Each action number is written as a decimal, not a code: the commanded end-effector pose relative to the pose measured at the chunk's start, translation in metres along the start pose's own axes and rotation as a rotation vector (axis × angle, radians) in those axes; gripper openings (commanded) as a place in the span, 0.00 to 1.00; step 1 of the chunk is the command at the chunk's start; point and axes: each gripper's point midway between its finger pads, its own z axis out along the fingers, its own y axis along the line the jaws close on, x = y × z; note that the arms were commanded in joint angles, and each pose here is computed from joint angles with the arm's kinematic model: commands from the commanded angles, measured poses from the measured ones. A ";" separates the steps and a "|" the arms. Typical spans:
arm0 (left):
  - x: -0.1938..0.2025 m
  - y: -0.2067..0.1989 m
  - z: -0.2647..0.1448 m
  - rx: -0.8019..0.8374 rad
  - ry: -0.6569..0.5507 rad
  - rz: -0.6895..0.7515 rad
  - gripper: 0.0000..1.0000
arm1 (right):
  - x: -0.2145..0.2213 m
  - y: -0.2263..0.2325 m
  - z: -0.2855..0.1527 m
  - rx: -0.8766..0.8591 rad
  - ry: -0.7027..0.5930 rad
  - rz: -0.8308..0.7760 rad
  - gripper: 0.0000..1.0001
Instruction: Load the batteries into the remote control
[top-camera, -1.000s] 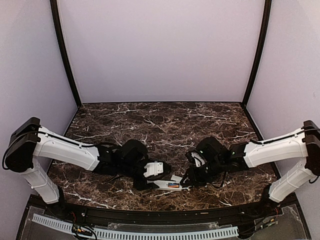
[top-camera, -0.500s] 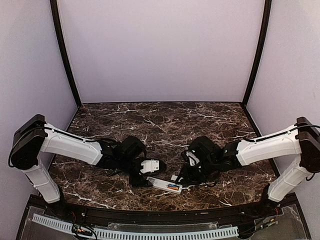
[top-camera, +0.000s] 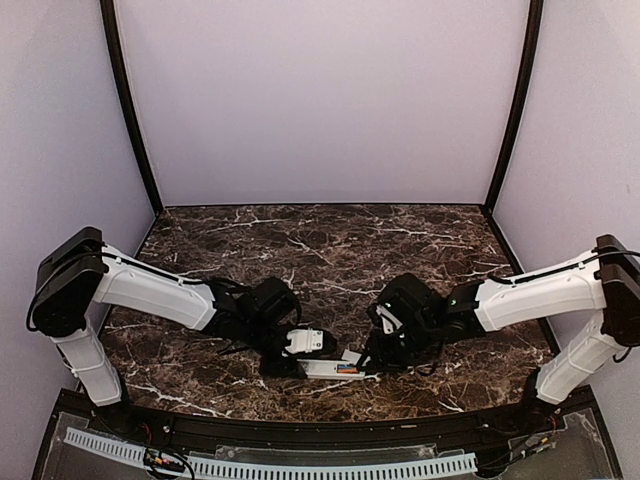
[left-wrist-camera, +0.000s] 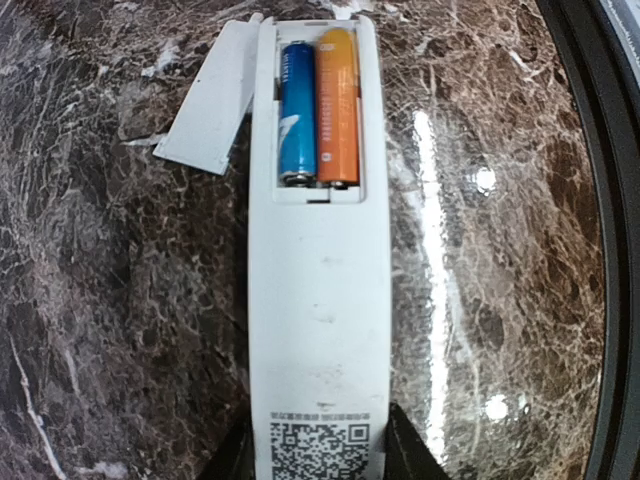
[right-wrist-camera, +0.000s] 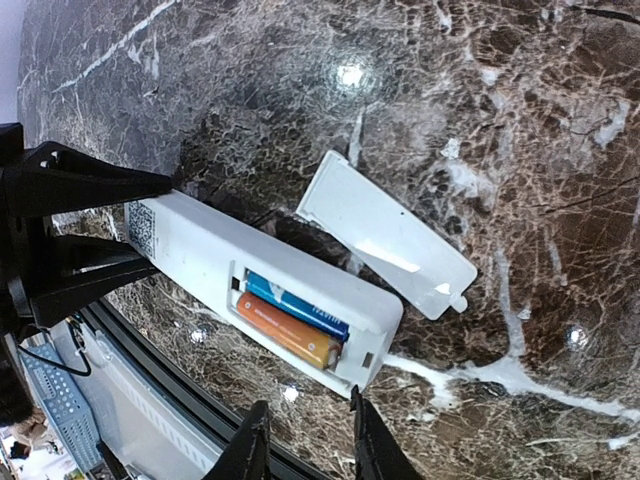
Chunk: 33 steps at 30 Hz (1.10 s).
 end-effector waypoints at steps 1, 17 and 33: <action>-0.003 -0.011 0.007 -0.014 0.008 -0.059 0.24 | -0.002 0.001 -0.010 0.020 -0.025 0.000 0.26; -0.007 -0.025 0.018 -0.031 0.030 -0.133 0.05 | -0.028 0.014 0.001 0.066 -0.072 -0.067 0.27; -0.006 -0.024 0.017 -0.035 0.035 -0.126 0.05 | -0.012 0.009 0.023 0.088 0.008 -0.063 0.26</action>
